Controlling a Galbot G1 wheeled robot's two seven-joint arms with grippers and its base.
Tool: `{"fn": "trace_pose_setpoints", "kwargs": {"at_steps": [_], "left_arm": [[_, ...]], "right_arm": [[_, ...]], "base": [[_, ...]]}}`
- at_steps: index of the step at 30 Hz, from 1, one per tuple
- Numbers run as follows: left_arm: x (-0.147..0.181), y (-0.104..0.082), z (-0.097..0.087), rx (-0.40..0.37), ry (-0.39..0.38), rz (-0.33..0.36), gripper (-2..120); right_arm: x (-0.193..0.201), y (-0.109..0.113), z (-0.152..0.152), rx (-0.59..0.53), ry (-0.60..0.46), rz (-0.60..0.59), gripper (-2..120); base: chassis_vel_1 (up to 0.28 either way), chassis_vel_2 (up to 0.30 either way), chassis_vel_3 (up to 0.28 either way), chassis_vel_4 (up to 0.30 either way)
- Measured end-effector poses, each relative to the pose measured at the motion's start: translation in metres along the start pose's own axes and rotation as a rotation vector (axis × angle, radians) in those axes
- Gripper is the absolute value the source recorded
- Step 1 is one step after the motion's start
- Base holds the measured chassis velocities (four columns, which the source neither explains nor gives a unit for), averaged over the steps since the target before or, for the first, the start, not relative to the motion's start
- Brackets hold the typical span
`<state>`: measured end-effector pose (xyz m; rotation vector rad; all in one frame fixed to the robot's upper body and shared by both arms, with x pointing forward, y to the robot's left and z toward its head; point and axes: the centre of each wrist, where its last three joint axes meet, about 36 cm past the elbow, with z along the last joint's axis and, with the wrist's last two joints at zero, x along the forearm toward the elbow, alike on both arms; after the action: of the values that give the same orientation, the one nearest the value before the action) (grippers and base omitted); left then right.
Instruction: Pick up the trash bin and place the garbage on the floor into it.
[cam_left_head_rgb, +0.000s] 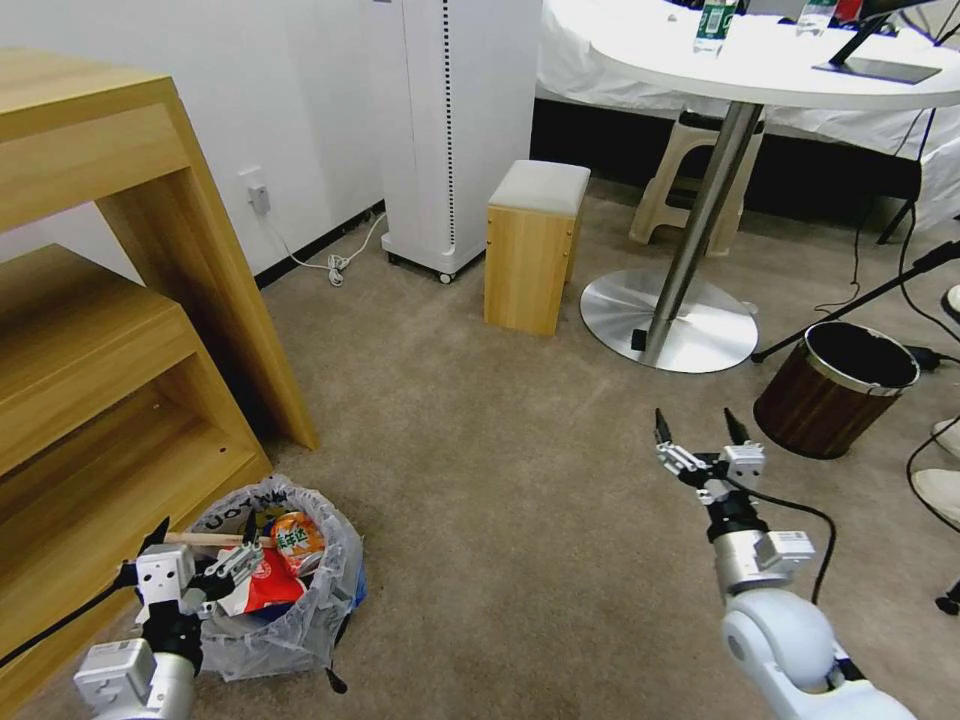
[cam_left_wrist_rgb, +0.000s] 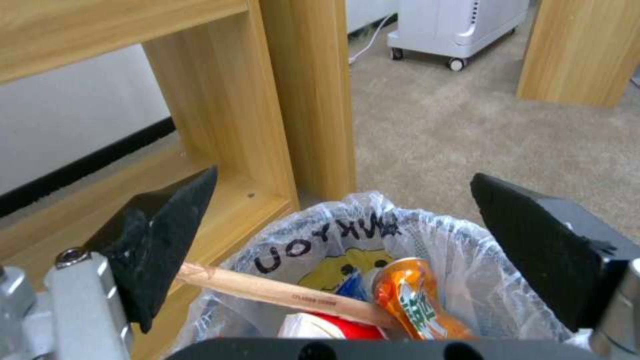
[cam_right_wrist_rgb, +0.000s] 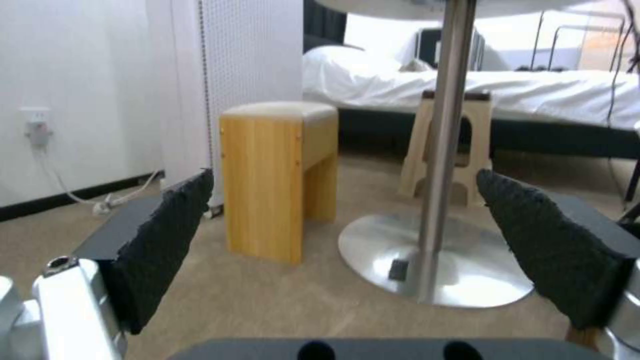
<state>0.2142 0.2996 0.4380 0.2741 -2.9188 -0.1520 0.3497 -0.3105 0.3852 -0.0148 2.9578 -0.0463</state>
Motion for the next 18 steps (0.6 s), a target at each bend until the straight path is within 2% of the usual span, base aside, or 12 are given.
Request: {"fn": "trace_pose_setpoints", "kwargs": {"at_steps": [18], "left_arm": [[-0.0095, 0.003, 0.004, 0.009, 0.014, -0.011, 100]], "right_arm": [[0.0023, 0.0015, 0.0055, 0.011, -0.003, 0.021, 100]], "base": [[0.0, 0.0, 0.0, 0.0]]}}
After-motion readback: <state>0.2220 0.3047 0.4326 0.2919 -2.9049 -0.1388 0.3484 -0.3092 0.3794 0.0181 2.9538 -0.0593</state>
